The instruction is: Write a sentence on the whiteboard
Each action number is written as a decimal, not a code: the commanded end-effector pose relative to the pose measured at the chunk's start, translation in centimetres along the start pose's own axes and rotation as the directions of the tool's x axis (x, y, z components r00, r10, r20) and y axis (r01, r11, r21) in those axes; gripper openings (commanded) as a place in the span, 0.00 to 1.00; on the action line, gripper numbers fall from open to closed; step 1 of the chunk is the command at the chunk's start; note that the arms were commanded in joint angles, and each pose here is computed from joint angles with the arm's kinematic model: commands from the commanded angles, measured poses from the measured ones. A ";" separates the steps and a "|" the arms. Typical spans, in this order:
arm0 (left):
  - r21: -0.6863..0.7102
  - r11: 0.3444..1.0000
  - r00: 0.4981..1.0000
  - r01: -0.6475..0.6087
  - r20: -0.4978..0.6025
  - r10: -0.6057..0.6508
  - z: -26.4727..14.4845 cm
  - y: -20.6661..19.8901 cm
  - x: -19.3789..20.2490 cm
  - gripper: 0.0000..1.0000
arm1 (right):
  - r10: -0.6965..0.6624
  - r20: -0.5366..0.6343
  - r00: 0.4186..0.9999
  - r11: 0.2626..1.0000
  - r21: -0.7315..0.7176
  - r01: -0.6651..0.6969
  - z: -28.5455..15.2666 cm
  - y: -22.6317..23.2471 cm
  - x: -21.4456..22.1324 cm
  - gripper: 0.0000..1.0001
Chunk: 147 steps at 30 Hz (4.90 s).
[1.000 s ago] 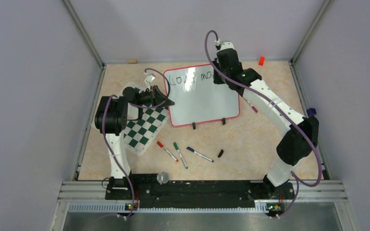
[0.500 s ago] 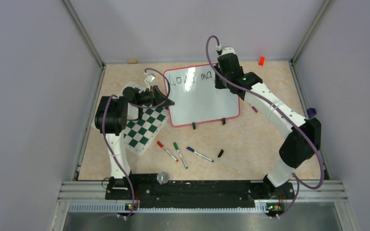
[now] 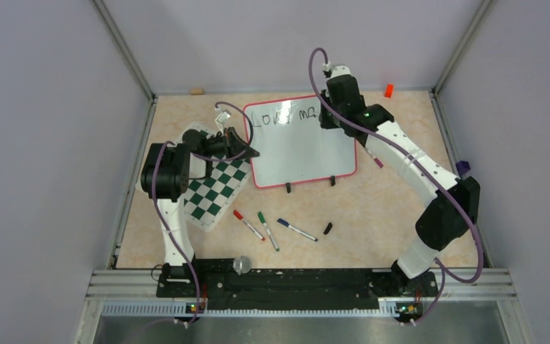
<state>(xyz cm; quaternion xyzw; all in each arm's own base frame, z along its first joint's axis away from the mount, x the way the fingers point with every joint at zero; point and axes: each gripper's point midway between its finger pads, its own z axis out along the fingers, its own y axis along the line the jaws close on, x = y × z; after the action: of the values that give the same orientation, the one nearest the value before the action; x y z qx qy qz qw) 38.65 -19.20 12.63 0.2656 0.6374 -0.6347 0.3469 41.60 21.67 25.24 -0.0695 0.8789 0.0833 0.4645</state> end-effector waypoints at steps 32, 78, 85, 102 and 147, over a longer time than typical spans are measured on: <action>0.036 0.979 0.980 -0.201 -0.009 0.201 0.1 -1.0 -0.7 0.00 | 0.026 0.130 0.991 0.999 0.041 -0.032 0.0 -1.3 -5.5 0.00; 0.036 0.980 0.980 -0.198 -0.010 0.199 0.1 -0.9 -0.7 0.00 | 0.041 0.150 0.988 0.999 0.029 -0.046 -2.2 -1.9 -5.3 0.00; 0.036 0.980 0.980 -0.198 -0.010 0.198 0.1 -0.9 -0.6 0.00 | 0.036 0.149 0.988 0.998 0.035 -0.042 -1.7 -2.1 -5.6 0.00; 0.037 0.979 0.980 -0.199 -0.011 0.199 0.2 -1.0 -0.7 0.00 | 0.039 0.097 0.994 0.998 0.036 -0.043 -0.1 -2.0 -3.4 0.00; 0.037 0.979 0.980 -0.200 -0.011 0.201 0.1 -1.0 -0.7 0.00 | 0.071 0.058 0.996 0.996 0.040 -0.074 -1.6 -2.7 -0.9 0.00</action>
<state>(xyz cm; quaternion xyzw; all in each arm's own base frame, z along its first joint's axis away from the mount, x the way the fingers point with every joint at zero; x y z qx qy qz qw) 38.63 -19.20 12.63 0.2641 0.6381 -0.6356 0.3451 40.99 19.29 23.53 -0.0415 0.8868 0.0746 0.4543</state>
